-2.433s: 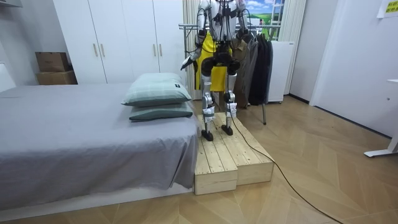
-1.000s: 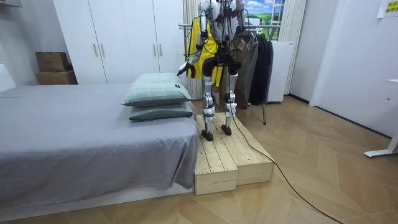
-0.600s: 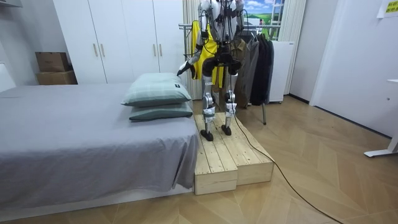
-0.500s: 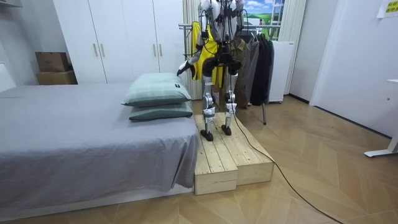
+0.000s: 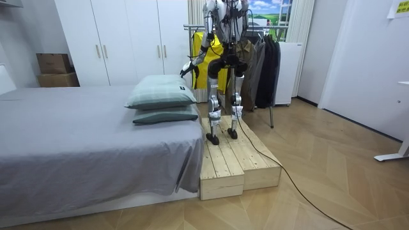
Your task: Hang clothes
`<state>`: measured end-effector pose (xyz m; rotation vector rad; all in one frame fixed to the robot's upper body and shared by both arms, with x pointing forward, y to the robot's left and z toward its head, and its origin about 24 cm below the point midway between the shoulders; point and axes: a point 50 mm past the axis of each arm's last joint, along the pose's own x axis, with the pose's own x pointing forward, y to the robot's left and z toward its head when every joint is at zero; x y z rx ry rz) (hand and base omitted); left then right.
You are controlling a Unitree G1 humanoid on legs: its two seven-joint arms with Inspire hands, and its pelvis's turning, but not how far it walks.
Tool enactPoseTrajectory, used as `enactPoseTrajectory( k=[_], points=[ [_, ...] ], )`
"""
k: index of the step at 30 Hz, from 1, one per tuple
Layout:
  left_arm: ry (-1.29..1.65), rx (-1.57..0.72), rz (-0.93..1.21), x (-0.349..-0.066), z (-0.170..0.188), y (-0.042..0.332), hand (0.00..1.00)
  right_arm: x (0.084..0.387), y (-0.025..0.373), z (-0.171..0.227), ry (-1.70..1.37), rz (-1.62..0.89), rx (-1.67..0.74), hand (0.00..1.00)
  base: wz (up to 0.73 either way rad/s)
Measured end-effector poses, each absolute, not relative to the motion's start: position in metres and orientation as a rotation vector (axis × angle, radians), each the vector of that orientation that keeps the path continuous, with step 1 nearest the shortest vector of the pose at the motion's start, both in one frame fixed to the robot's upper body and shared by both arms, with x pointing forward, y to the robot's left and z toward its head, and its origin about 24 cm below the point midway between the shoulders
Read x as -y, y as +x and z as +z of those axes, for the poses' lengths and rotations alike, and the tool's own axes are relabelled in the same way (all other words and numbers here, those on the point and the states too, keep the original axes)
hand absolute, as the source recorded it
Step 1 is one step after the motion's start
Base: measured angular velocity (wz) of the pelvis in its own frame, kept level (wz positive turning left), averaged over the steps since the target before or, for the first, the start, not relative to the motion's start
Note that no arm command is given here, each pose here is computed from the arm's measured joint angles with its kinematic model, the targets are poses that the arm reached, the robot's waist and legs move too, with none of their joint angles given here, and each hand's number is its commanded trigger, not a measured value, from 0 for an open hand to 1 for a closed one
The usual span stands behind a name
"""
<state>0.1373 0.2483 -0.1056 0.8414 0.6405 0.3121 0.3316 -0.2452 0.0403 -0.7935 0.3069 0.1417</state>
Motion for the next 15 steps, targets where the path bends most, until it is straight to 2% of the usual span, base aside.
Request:
enactPoseTrajectory(
  k=[15],
  points=[
    [0.757,-0.629,0.325,-0.247,-0.102,0.146,0.00,0.255,0.328,0.024,-0.793,0.176,-0.425,1.00,0.05]
  ],
)
